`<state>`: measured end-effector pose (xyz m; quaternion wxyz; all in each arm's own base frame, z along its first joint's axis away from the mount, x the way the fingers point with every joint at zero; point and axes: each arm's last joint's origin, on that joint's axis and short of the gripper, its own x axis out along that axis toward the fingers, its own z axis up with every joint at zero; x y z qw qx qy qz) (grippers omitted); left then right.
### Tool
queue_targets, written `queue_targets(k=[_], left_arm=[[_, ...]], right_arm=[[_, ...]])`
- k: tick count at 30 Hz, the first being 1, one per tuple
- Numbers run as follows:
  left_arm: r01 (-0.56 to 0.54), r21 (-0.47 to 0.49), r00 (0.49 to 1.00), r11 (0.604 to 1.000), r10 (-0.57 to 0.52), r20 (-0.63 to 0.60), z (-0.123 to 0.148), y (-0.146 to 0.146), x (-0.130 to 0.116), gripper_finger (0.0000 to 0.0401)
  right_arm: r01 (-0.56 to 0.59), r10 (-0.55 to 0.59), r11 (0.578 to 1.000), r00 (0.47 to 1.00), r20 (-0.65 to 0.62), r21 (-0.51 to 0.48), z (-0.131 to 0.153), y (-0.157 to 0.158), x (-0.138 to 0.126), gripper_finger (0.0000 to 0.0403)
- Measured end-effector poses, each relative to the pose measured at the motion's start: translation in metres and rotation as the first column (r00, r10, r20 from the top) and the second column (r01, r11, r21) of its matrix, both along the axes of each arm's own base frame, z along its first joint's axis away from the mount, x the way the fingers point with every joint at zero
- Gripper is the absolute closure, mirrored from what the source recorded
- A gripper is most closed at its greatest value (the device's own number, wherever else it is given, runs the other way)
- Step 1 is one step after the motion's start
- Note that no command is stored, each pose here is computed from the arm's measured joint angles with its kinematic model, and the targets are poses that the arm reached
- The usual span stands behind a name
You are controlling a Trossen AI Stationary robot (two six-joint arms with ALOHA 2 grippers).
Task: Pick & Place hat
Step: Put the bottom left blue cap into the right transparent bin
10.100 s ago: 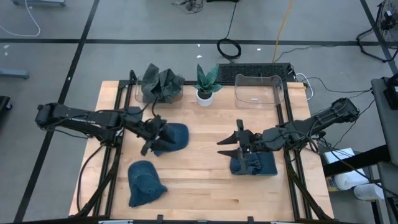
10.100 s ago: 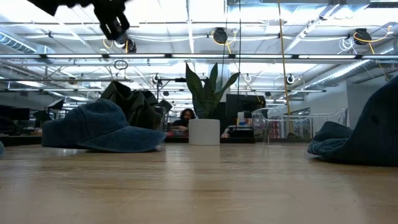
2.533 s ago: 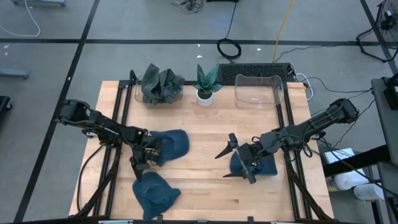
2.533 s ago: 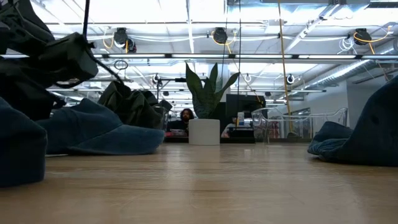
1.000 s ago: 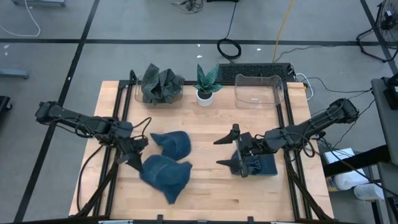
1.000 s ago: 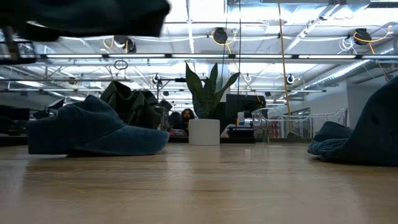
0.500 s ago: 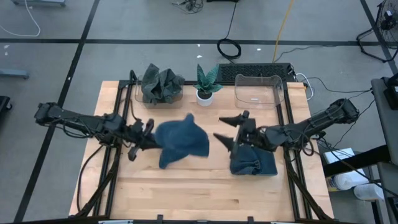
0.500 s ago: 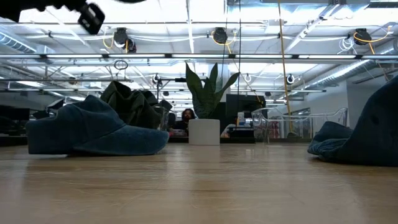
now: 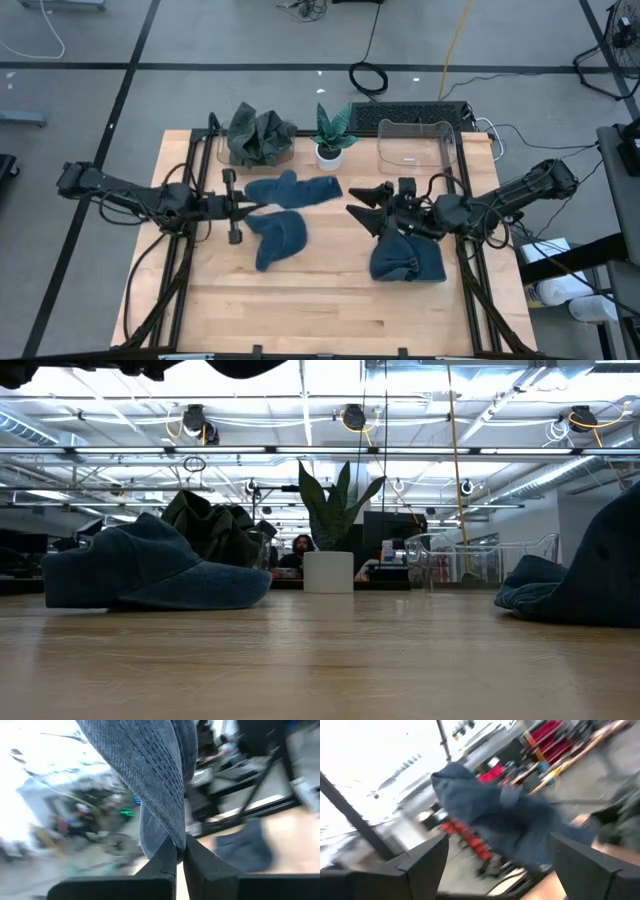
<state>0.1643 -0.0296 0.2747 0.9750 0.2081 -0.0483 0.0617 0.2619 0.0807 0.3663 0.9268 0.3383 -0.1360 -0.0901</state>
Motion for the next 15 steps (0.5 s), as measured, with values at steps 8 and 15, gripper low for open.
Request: queue_targets(k=[8,15], left_arm=[[-0.185,0.363,0.979,0.913,0.204,-0.013,-0.007,-0.002,0.020,0.0393],[-0.283,0.572,0.932,0.770,0.360,-0.024,-0.016,-0.005,0.035,0.0393]], right_arm=[[-0.085,0.083,0.989,0.996,0.027,0.118,-0.002,-0.013,0.006,0.0083],[-0.134,0.145,0.959,0.989,-0.025,0.250,-0.012,-0.032,0.013,0.0083]])
